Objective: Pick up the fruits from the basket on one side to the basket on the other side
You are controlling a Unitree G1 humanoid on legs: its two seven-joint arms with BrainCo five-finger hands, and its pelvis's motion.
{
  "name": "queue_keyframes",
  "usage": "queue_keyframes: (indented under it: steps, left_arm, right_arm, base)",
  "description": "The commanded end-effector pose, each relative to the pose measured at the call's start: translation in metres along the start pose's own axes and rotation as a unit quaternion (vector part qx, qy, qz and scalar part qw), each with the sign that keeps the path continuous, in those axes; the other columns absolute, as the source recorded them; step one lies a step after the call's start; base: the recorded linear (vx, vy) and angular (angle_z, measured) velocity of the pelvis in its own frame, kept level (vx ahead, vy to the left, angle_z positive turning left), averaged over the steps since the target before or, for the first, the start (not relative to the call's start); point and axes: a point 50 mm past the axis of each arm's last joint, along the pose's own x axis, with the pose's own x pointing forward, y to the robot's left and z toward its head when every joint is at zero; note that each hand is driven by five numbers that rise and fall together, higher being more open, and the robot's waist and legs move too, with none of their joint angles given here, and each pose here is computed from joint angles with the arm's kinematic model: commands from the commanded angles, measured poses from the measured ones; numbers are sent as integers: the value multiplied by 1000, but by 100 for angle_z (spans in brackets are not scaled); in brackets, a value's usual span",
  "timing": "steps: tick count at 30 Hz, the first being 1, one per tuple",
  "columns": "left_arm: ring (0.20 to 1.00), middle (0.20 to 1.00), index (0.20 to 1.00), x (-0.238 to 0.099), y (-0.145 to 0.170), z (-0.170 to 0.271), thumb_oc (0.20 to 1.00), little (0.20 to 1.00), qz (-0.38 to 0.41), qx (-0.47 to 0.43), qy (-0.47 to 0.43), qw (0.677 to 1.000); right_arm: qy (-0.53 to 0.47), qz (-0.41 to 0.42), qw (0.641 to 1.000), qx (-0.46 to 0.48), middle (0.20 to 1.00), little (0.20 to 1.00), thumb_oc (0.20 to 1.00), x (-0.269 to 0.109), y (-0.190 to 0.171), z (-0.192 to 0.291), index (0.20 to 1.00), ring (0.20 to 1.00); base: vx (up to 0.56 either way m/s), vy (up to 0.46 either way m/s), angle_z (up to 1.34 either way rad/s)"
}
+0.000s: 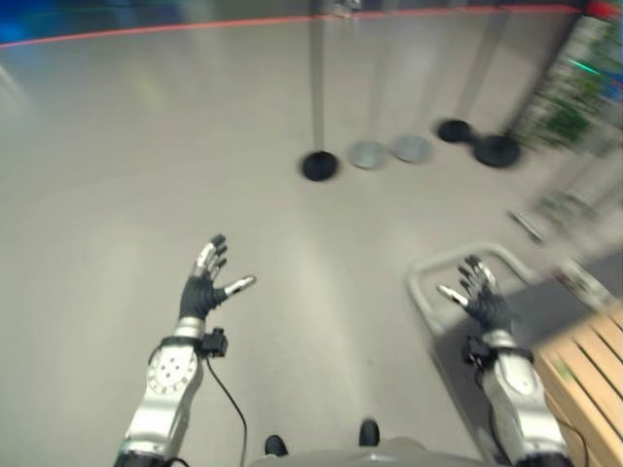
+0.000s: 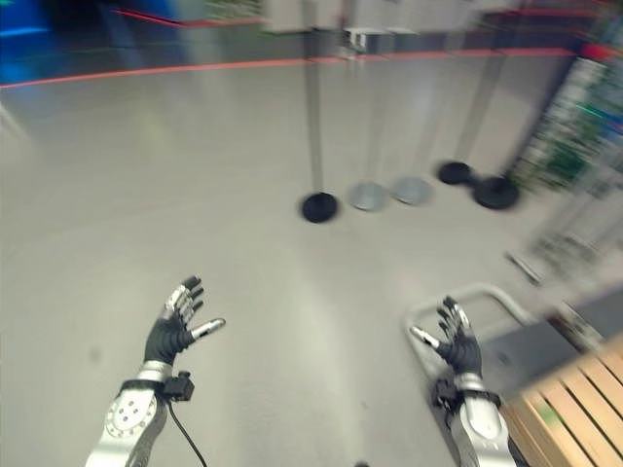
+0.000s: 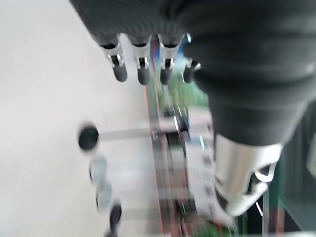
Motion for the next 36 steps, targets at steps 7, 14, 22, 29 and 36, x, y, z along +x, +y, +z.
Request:
queue_keyframes:
  steps: [7, 14, 22, 29, 36]
  left_arm:
    - [1000, 1000, 1000, 15, -12, 24, 1000, 1000, -8, -44, -78, 996]
    - [1000, 1000, 1000, 9, -14, 23, 1000, 1000, 3, -50, -81, 995]
    - [1000, 1000, 1000, 4, -4, 26, 1000, 1000, 29, -27, -88, 995]
    - [1000, 1000, 1000, 12, 1, 36, 1000, 1000, 27, 15, -105, 994]
    - [1000, 1000, 1000, 12, 9, 33, 1000, 1000, 44, 19, -94, 994]
  right_arm:
    - [-75, -22, 997, -20, 1000, 1000, 1000, -8, -31, 33, 1000, 1000]
    - [-68, -24, 997, -37, 1000, 1000, 1000, -6, -32, 30, 1000, 1000]
    - [-48, 5, 998, -45, 1000, 1000, 1000, -3, -22, 24, 1000, 1000]
    - [-70, 17, 997, -36, 1000, 1000, 1000, 5, -5, 31, 1000, 1000]
    - [-42, 0, 998, -36, 1000, 1000, 1000, -4, -12, 21, 1000, 1000]
  base:
    - [205, -259, -143]
    - [305, 83, -183]
    - [420, 204, -112]
    - [205, 214, -9]
    - [275, -40, -3]
